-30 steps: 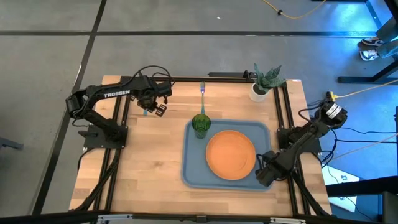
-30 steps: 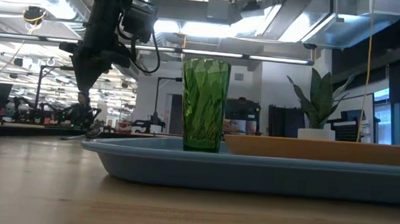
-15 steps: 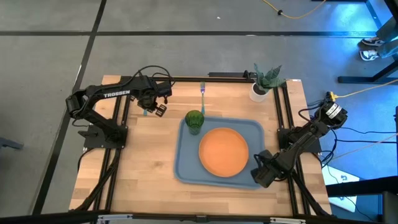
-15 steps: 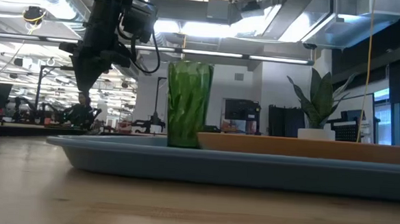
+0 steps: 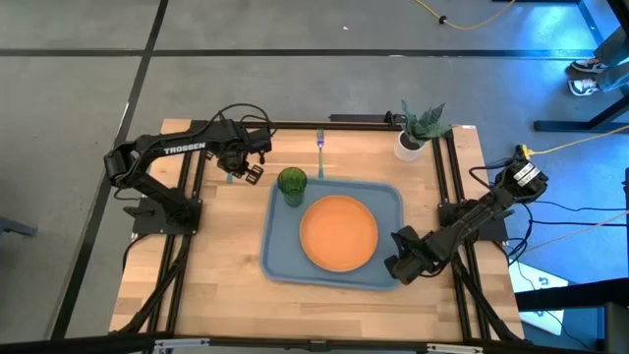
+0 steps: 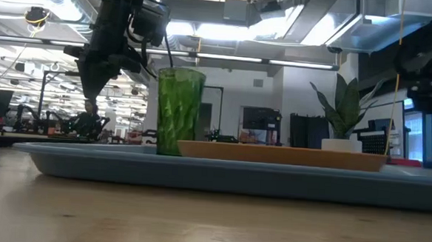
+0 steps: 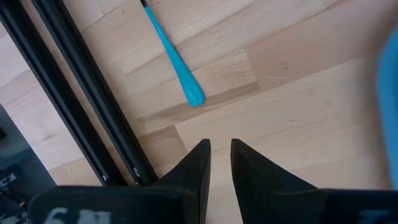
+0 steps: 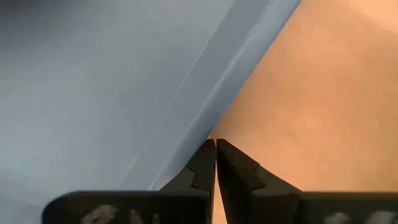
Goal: Pick and place plate/cup/fork/spoon on tray
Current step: Move the blue tray to the center of the table
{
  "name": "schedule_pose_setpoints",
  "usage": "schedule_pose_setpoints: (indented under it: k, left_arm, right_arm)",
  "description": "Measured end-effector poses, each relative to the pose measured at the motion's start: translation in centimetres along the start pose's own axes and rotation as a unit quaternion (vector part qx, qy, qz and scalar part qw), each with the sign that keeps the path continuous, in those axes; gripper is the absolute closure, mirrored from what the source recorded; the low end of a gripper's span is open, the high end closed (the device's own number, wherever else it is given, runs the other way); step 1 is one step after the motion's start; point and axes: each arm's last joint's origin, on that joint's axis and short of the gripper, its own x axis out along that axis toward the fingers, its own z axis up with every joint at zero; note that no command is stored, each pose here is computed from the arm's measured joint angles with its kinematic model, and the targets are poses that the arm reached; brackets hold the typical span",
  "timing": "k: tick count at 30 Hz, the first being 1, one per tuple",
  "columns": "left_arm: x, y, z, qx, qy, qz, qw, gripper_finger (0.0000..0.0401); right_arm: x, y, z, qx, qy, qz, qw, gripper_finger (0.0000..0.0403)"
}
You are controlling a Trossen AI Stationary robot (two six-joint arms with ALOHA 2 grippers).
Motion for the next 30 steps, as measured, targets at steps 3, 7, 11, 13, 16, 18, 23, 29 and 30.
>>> schedule_pose_setpoints:
  k: [3,7,11,13,16,18,23,29,30]
  left_arm:
    - [0.0,0.0,0.0,0.0,0.0,0.0,1.0,0.0345]
    - [0.0,0.0,0.0,0.0,0.0,0.0,1.0,0.0345]
    - [0.0,0.0,0.0,0.0,0.0,0.0,1.0,0.0345]
    - [0.0,0.0,0.0,0.0,0.0,0.0,1.0,0.0345]
    - [0.0,0.0,0.0,0.0,-0.003,0.003,1.0,0.0345]
    - [0.0,0.0,0.0,0.0,-0.003,0.003,1.0,0.0345]
    - [0.0,0.0,0.0,0.0,-0.003,0.004,1.0,0.0345]
    - [0.0,0.0,0.0,0.0,-0.003,0.004,1.0,0.0345]
    - [0.0,0.0,0.0,0.0,-0.003,0.004,1.0,0.0345]
  right_arm:
    - [0.2,0.0,0.9,0.004,-0.02,-0.002,1.0,0.0382]
    - [0.8,-0.2,1.8,-0.001,-0.019,-0.002,1.0,0.0382]
    - [1.1,-0.3,2.5,-0.022,-0.011,0.001,1.0,0.0382]
    - [1.1,-0.2,2.8,-0.029,-0.011,0.0,1.0,0.0382]
    - [1.2,-0.2,3.1,-0.042,-0.016,-0.001,0.999,0.0382]
    - [1.2,-0.2,3.2,-0.05,-0.018,-0.001,0.999,0.0382]
    - [1.2,-0.2,3.4,-0.069,-0.041,0.001,0.997,0.0382]
    - [1.3,0.0,3.6,-0.068,-0.071,0.006,0.995,0.0382]
    - [1.3,0.0,3.6,-0.068,-0.075,0.006,0.995,0.0382]
